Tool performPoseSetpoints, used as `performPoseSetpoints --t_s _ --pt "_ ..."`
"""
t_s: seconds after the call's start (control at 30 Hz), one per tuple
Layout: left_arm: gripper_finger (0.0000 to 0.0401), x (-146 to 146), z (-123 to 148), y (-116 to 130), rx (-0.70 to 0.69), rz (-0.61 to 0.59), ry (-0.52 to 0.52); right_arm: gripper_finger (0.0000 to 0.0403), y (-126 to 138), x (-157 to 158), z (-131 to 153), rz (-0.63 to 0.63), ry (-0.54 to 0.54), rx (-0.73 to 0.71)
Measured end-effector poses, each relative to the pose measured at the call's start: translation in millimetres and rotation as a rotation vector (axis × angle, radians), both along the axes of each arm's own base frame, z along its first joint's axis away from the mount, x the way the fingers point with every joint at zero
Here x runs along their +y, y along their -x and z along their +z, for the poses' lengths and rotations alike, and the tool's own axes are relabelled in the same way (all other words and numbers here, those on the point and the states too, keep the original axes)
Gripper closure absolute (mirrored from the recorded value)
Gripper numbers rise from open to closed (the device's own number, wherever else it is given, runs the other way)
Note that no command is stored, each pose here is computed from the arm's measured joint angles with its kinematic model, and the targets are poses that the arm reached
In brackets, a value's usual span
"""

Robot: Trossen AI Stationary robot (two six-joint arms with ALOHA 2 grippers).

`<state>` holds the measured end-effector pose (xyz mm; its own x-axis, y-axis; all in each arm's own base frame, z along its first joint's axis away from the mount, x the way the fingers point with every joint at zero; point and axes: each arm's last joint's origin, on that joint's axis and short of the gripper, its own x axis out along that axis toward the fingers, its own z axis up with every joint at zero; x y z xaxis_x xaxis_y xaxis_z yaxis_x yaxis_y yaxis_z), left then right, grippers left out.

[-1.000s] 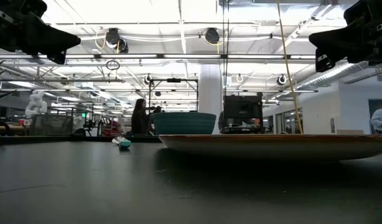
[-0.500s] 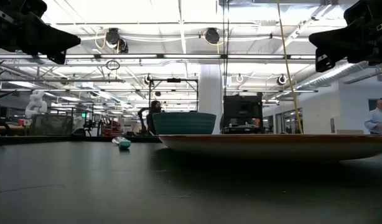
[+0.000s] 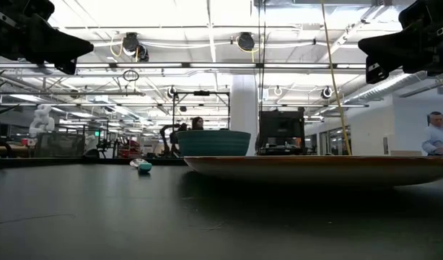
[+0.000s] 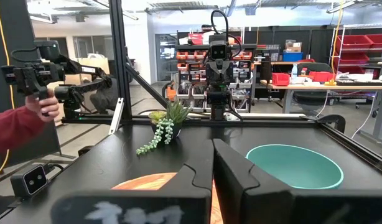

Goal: Pick and place plate/cup/fork/spoon on tray

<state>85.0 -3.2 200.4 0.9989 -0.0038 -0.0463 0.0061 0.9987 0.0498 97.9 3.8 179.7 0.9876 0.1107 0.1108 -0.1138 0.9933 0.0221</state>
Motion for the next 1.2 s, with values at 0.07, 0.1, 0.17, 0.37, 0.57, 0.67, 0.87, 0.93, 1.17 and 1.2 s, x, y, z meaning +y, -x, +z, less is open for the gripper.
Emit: performPoseSetpoints --t_s 0.07,0.1,0.17,0.37,0.57,0.67,0.87,0.93,1.17,1.2 --pt "0.0361 0 0 0 0.0 0.001 0.0 0.0403 0 0 0 0.0 0.0 0.0" --pt "0.0361 0 0 0 -0.001 0.0 0.0 0.0403 0 0 0 0.0 0.0 0.0" --pt "0.0361 0 1 0 -0.013 0.0 0.001 0.0403 0 0 0 0.0 0.0 0.0" --pt "0.0361 0 9 0 -0.093 0.001 0.01 0.0403 0 0 0 0.0 0.0 0.0" --pt "0.0361 0 16 1 -0.169 0.002 -0.008 0.0403 0 0 0 0.0 0.0 0.0" --pt "0.0361 0 17 1 -0.181 0.002 -0.026 0.0403 0 0 0 0.0 0.0 0.0" --pt "0.0361 3 20 1 -0.202 0.109 -0.055 0.0403 0 0 0 0.0 0.0 -0.001" --pt "0.0361 5 19 1 -0.191 0.181 -0.05 0.0403 0 0 1 0.0 0.0 -0.013" --pt "0.0365 8 17 2 -0.174 0.279 0.025 0.0403 0 0 1 0.0 0.0 -0.012" --pt "0.0372 9 17 2 -0.184 0.286 0.036 0.0403 0 0 1 0.0 0.0 -0.011"
